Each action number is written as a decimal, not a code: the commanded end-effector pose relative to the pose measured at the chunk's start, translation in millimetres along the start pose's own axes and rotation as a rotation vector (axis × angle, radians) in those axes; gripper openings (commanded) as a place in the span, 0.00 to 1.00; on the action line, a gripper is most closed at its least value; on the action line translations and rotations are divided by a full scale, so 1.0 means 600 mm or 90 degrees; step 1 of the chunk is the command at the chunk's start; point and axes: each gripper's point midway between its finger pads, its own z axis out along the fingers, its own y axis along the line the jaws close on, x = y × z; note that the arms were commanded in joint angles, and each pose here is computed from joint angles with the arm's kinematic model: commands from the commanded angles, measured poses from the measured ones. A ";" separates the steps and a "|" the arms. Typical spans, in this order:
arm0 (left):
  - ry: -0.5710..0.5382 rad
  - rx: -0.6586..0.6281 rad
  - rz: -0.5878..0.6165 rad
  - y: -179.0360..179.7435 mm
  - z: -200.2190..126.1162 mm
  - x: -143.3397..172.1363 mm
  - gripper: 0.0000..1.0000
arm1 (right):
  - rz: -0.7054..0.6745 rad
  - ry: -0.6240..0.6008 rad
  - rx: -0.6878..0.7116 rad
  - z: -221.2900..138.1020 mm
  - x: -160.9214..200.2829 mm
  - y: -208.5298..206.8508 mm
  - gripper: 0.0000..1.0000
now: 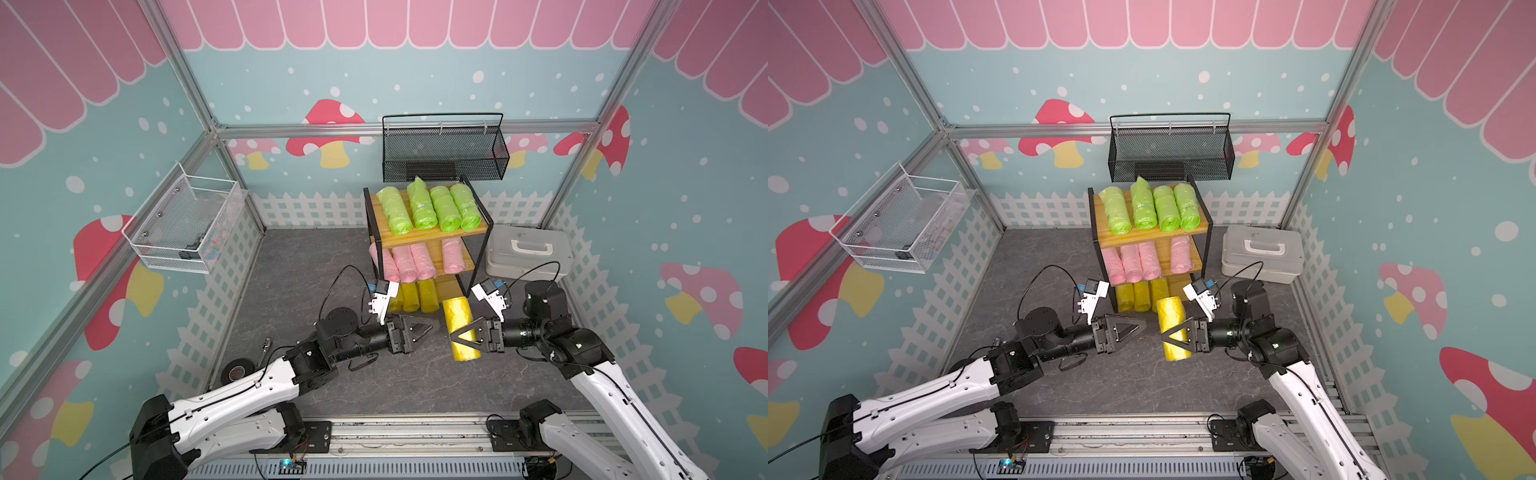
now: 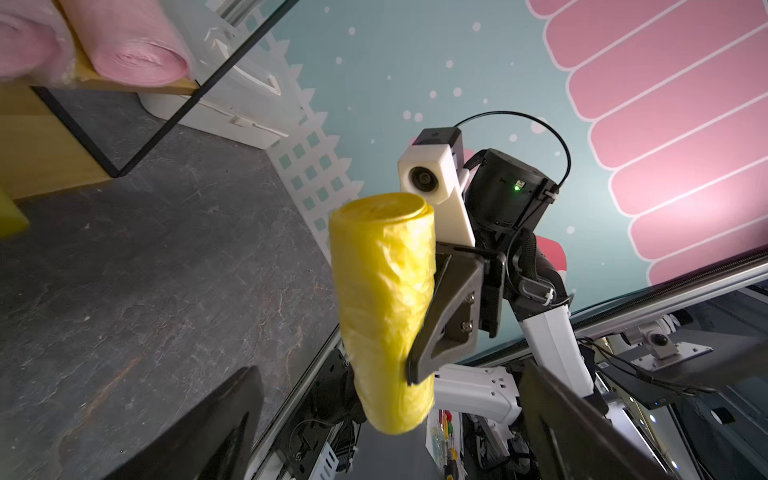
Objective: Sort the rolls of trash bags by color and place them on the shelf
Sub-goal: Pick up the roll of trash bags from the center of the board.
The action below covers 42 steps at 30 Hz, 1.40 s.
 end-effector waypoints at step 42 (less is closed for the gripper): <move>-0.029 -0.037 -0.033 0.011 0.014 -0.008 0.00 | -0.020 0.042 0.047 0.065 0.041 -0.006 0.71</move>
